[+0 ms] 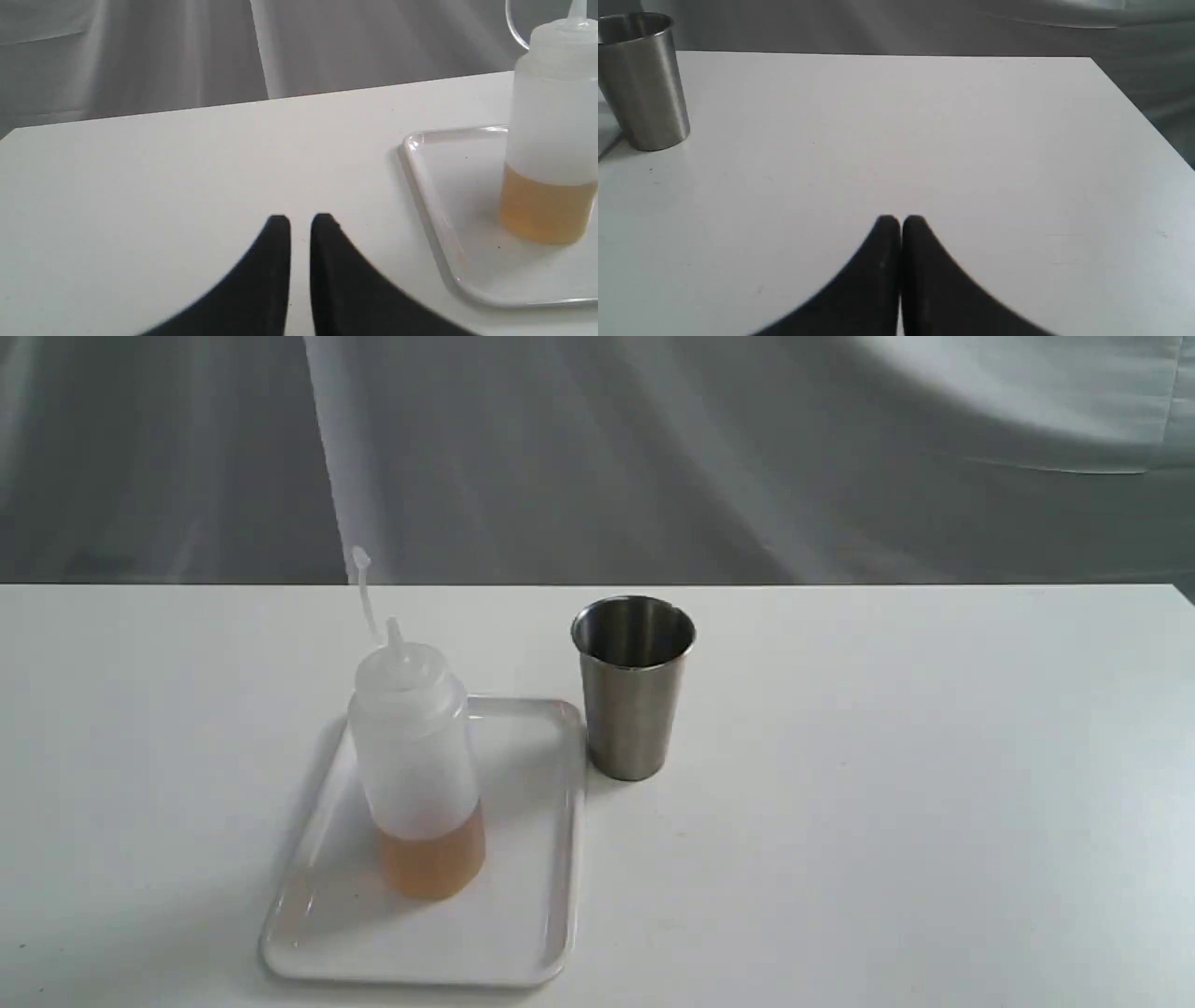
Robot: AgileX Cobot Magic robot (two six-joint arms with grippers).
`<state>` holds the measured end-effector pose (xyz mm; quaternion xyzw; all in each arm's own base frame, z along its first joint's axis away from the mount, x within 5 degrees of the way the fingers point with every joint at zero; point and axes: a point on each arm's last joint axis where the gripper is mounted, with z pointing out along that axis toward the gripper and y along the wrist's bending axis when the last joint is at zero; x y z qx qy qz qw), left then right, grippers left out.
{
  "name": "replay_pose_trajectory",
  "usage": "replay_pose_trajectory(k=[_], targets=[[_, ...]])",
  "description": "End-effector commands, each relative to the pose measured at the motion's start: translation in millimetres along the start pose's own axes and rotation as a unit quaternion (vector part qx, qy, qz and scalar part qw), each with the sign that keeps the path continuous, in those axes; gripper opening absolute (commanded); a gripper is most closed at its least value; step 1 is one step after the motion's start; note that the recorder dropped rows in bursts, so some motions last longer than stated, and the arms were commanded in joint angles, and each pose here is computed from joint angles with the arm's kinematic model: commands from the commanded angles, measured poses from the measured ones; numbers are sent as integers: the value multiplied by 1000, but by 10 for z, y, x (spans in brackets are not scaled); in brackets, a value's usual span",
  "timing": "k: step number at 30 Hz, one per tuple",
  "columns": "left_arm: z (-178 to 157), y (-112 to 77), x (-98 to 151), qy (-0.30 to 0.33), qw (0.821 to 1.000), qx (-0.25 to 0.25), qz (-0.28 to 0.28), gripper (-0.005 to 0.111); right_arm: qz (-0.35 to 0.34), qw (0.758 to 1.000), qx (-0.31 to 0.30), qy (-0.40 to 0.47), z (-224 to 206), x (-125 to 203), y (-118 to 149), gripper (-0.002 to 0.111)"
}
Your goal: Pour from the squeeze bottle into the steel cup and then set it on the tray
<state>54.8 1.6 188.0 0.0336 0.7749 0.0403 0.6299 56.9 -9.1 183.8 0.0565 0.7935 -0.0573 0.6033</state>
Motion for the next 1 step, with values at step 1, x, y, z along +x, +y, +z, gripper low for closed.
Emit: replay_pose_trajectory(k=[1], targets=[[0,1,7,-3,1000,-2,-1,8,-5,1000,6,-1,1,9,-7,0]])
